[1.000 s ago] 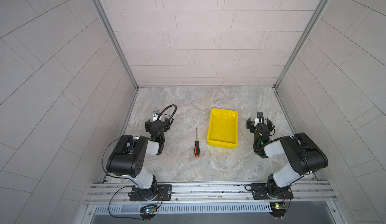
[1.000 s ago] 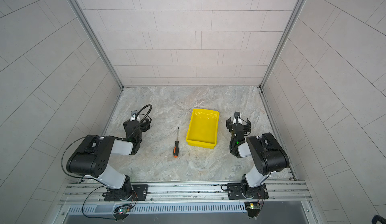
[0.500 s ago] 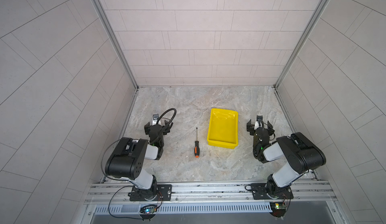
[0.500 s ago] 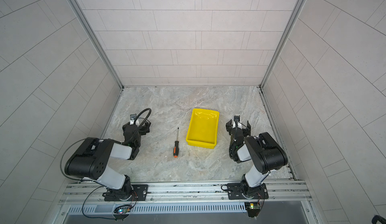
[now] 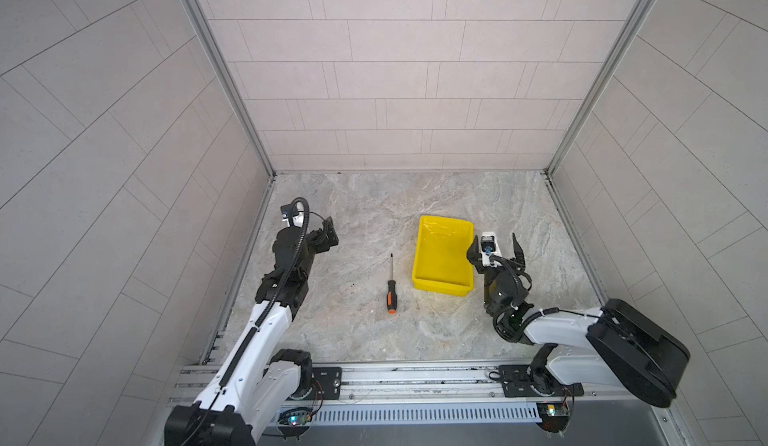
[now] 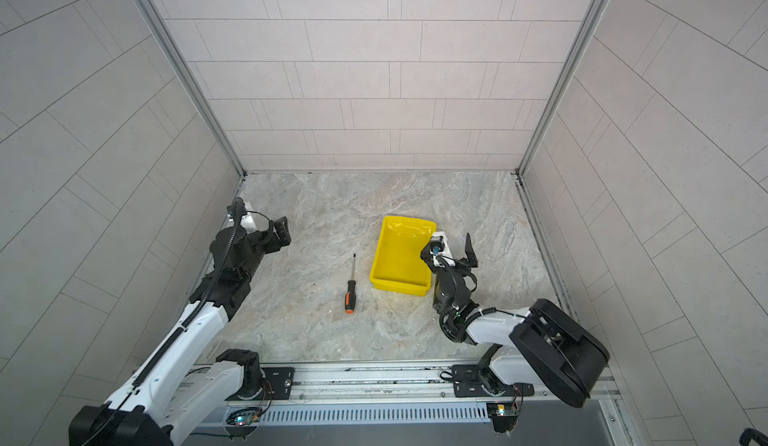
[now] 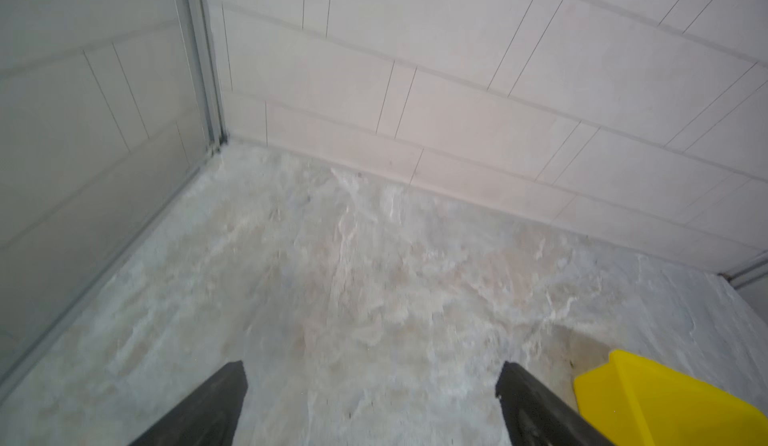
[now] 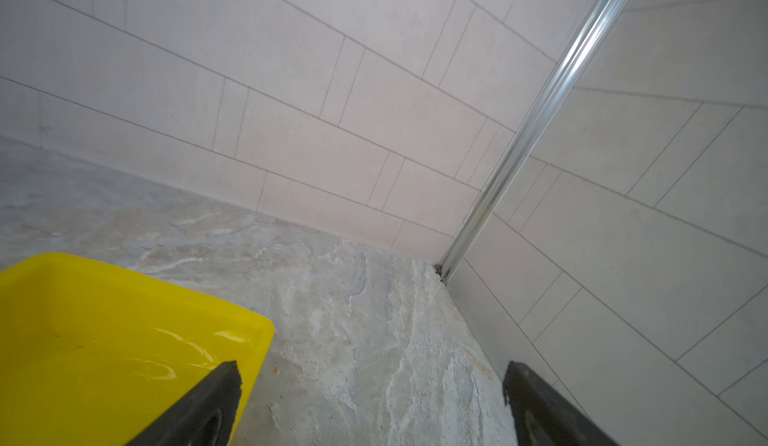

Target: Put the screwdriver in the bin

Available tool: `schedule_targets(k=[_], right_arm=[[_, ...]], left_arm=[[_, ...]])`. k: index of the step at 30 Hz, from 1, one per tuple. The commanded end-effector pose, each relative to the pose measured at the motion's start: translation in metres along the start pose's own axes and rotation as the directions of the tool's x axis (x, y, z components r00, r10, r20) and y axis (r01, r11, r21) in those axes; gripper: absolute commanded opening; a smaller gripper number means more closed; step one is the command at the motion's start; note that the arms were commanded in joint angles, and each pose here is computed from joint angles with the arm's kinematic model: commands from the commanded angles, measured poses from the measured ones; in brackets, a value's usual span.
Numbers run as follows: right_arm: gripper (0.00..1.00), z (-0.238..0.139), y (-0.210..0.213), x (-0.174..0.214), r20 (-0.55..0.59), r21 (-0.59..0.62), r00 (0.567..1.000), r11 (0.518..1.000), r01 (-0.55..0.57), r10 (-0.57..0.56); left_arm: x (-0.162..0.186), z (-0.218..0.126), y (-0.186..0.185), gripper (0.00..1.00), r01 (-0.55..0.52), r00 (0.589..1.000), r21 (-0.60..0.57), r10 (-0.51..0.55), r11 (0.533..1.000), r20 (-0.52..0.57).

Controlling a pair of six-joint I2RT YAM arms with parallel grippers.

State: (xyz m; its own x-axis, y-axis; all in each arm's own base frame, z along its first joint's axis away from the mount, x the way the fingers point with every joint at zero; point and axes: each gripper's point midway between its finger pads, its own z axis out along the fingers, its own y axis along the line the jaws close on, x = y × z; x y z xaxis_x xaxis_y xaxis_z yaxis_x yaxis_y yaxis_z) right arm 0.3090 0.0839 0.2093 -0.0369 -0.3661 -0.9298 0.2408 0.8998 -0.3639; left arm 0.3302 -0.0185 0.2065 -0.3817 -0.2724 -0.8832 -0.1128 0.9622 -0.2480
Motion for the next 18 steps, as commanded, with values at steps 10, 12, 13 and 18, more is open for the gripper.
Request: schedule_targets(k=[10,12,13,18], right_arm=[[0.99,-0.043,-0.075,0.044,-0.307,0.153,0.910,0.958,-0.243,0.280],[0.99,-0.048,-0.081,0.062,-0.301,0.183,0.873,0.921,-0.343,0.385],[0.99,-0.048,-0.082,0.068,-0.302,0.183,0.859,0.909,-0.374,0.414],[0.99,-0.052,-0.093,0.099,-0.344,0.231,0.813,0.882,-0.412,0.469]], left_arm=[[0.077,-0.025,0.016,1.00,0.017,0.940,-0.056,-0.035,0.998,-0.339],[0.083,-0.030,0.038,1.00,0.009,0.934,-0.184,-0.074,0.983,-0.349],[0.087,-0.032,0.049,1.00,0.016,0.933,-0.251,-0.105,0.968,-0.345],[0.098,-0.045,0.081,1.00,0.034,0.922,-0.438,-0.197,0.899,-0.332]])
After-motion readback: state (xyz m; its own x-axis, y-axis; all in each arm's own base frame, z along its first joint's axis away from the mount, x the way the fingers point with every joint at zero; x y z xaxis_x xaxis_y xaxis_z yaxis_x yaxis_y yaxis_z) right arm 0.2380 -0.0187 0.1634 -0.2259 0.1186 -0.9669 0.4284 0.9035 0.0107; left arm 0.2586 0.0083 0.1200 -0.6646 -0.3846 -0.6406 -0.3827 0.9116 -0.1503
